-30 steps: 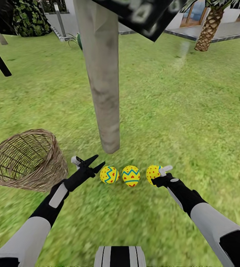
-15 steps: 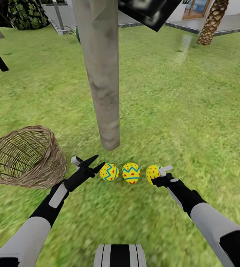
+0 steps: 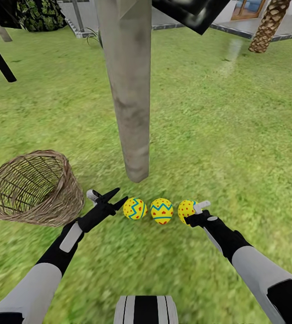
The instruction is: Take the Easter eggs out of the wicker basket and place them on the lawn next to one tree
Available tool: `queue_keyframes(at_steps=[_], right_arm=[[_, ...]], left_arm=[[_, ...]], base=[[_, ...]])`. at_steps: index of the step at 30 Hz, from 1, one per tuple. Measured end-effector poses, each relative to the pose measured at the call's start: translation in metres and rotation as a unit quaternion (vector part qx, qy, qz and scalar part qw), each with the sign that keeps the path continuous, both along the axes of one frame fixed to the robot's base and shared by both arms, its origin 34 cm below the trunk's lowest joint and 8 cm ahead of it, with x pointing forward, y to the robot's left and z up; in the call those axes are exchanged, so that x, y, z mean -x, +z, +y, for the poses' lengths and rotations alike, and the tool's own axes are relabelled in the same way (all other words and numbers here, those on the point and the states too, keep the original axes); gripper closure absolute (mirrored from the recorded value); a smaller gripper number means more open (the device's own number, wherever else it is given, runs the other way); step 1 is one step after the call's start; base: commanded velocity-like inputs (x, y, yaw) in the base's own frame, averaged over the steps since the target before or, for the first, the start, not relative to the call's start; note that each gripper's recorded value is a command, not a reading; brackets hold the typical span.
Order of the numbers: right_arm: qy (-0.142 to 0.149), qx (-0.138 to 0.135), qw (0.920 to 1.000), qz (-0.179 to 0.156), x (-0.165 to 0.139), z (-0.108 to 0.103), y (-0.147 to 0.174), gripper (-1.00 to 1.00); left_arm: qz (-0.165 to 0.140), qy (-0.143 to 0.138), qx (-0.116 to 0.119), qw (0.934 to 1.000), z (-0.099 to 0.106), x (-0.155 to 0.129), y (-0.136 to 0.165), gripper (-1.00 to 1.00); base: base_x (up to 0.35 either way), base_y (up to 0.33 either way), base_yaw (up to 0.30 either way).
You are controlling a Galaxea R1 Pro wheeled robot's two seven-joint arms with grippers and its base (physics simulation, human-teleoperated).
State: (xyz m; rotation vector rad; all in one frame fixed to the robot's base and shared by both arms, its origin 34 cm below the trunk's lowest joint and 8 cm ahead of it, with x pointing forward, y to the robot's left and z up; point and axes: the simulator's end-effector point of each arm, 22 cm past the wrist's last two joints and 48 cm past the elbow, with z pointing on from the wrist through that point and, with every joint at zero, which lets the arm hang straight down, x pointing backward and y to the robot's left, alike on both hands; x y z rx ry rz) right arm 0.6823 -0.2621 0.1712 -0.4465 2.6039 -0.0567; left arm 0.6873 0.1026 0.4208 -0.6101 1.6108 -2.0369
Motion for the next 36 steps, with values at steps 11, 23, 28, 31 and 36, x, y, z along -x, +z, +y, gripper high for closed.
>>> queue_keyframes(at_steps=[11, 23, 28, 31, 36], right_arm=[[0.000, 0.000, 1.0000, 0.000, 0.000, 0.000, 0.000, 1.00], [0.001, 0.000, 1.0000, 0.005, 0.003, 0.001, -0.006, 1.00], [0.000, 0.000, 0.9999, 0.015, 0.010, 0.000, -0.019, 1.00], [0.000, 0.000, 0.9998, 0.022, 0.015, 0.000, -0.026, 1.00], [0.000, -0.001, 0.9995, 0.031, 0.022, 0.001, -0.039, 1.00]], left_arm=[[0.002, -0.001, -0.002, 1.0000, -0.001, 0.000, -0.001, -1.00], [0.001, 0.005, -0.004, 1.0000, 0.000, 0.000, -0.007, -1.00], [0.011, 0.005, -0.005, 0.9999, 0.000, 0.002, -0.020, -1.00], [0.017, 0.005, -0.005, 0.9998, 0.000, 0.003, -0.027, -1.00], [0.027, 0.005, -0.005, 0.9996, 0.000, 0.005, -0.040, -1.00]], base=[[0.111, -0.137, 0.000], [0.024, -0.023, 0.067], [0.000, 0.000, 0.005], [0.000, 0.000, 0.000], [0.000, 0.000, 0.000]])
